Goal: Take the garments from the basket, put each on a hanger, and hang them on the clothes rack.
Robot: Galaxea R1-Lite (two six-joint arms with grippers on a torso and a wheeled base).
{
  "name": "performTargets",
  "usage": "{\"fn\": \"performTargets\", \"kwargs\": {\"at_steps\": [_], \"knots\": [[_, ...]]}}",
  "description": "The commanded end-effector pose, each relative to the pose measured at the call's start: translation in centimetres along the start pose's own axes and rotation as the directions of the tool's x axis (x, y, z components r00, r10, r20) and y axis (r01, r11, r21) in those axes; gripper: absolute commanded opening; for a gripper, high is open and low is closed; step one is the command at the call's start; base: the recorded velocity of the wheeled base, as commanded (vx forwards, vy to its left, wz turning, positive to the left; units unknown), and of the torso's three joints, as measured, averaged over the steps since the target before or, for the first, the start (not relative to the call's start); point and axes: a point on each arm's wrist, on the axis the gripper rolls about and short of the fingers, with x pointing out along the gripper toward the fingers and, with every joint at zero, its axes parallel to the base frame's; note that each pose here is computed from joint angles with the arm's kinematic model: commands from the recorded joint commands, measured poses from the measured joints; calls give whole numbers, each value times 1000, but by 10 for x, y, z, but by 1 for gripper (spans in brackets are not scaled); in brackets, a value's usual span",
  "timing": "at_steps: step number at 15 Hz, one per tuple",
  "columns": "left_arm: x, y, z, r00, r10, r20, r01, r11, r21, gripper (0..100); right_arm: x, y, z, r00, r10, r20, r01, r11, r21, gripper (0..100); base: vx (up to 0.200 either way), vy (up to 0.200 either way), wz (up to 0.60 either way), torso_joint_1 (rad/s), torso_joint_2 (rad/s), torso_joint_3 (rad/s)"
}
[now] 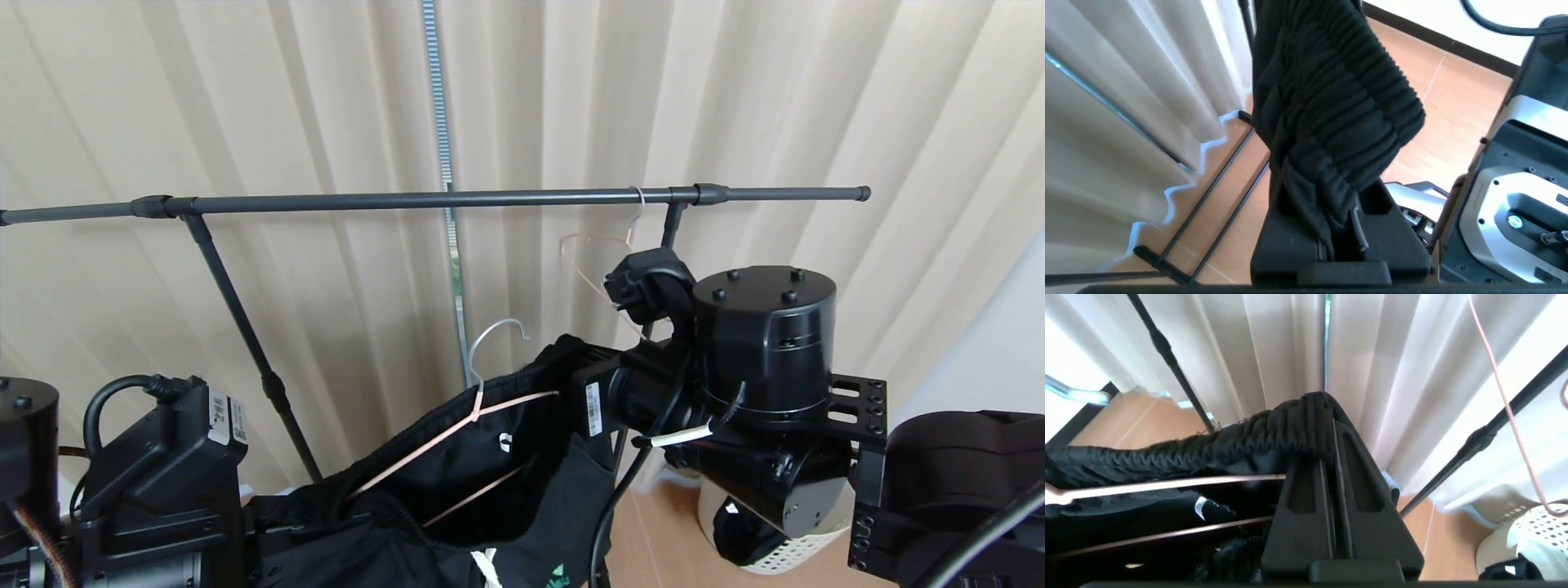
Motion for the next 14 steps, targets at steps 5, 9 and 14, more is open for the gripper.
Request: {"fn": "performTargets", "kwargs": {"at_steps": [5, 9, 14], "knots": [[1, 1, 5, 999, 6, 34, -6, 1000, 10, 0, 2, 9, -15, 999, 3, -47, -4, 999, -32, 0, 0, 0, 0, 0, 0, 0], [1, 1, 5, 999, 7, 38, -7, 1000, 8, 0, 0, 8, -17, 998, 0, -56, -3, 999, -40, 0, 0, 0, 0, 0, 0, 0], [1, 1, 5, 999, 7, 38, -7, 1000, 8, 0, -8, 5, -12, 999, 6, -40, -7, 999, -41, 100, 0, 0, 0, 0, 0, 0]]}}
